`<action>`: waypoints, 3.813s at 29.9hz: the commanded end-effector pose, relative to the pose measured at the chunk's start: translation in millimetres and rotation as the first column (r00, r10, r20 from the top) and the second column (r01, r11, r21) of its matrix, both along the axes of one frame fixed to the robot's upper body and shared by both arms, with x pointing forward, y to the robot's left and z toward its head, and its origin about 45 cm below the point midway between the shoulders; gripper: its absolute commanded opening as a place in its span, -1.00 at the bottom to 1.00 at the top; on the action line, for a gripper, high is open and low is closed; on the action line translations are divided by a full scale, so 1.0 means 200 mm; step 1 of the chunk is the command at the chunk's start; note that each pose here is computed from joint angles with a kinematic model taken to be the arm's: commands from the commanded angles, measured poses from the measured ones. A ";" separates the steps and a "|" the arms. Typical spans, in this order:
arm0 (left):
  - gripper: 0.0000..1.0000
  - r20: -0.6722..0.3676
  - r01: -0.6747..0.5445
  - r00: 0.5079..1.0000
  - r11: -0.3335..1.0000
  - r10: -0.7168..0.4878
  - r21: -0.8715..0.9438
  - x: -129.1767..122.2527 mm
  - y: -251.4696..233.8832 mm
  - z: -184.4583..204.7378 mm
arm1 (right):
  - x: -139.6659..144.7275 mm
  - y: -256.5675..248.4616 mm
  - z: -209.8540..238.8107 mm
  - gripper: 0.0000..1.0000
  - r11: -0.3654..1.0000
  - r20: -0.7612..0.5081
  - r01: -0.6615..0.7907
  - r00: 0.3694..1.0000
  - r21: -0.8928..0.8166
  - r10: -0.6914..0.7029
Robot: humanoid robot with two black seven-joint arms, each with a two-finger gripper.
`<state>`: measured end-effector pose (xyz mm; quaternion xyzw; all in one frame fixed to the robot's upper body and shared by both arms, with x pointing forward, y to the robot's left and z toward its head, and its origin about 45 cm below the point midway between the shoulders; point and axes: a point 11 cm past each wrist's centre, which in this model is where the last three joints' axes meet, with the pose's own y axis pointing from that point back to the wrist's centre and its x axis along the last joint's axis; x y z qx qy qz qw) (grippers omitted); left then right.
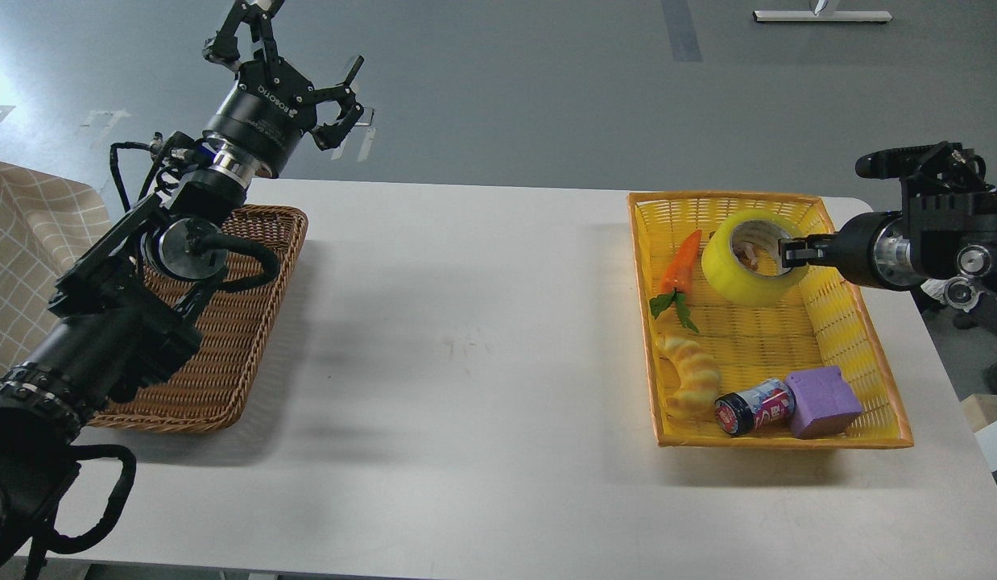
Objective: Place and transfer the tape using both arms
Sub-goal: 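Lift the tape roll and carry it toward the table center, then set the tape roll on the table and release it with the right gripper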
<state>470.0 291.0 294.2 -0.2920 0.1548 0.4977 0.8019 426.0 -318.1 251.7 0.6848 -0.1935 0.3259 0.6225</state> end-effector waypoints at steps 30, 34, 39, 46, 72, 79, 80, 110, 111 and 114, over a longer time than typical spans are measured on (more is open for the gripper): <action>0.96 0.013 0.002 1.000 1.000 -0.002 -0.006 0.01 -0.01 0.03 | 0.17 0.65 0.34 -0.91 0.969 0.145 -0.231 0.965 0.091 0.217; 0.96 0.012 0.003 1.000 1.000 -0.003 -0.005 0.01 -0.01 0.03 | 0.17 0.77 0.30 -0.91 0.960 0.132 -0.260 0.960 0.102 0.246; 0.96 0.013 0.000 1.000 1.000 0.000 -0.003 0.01 0.00 0.03 | 0.16 0.91 0.21 -0.91 0.951 0.098 -0.294 0.953 0.092 0.285; 0.96 0.006 -0.002 1.000 1.000 0.002 -0.001 0.00 0.01 0.01 | 0.11 1.10 0.10 -0.91 0.935 0.053 -0.346 0.938 0.079 0.343; 0.96 0.007 -0.001 1.000 1.000 0.001 -0.004 0.00 0.00 0.01 | 0.00 1.26 -0.32 -0.90 0.938 -0.094 -0.344 0.933 0.039 0.346; 0.96 0.010 0.002 1.000 1.000 -0.002 -0.005 0.00 0.00 0.02 | 0.00 1.23 -0.37 -0.88 0.944 -0.112 -0.329 0.937 0.028 0.330; 0.96 0.010 0.002 1.000 1.000 -0.002 -0.005 0.00 0.00 0.02 | -0.01 1.23 -0.37 -0.88 0.944 -0.115 -0.328 0.937 0.029 0.329; 0.96 0.011 0.005 1.000 1.000 -0.004 -0.006 0.00 -0.01 0.02 | -0.07 1.19 -0.49 -0.33 0.950 -0.164 -0.309 0.935 0.049 0.313; 0.96 0.011 0.005 1.000 1.000 -0.004 -0.006 0.00 -0.01 0.02 | -0.07 1.20 -0.49 -0.12 0.950 -0.164 -0.307 0.936 0.054 0.312; 0.96 0.012 0.005 1.000 1.000 -0.005 -0.006 0.00 -0.01 0.02 | -0.07 1.21 -0.47 0.58 0.951 -0.163 -0.301 0.937 0.076 0.309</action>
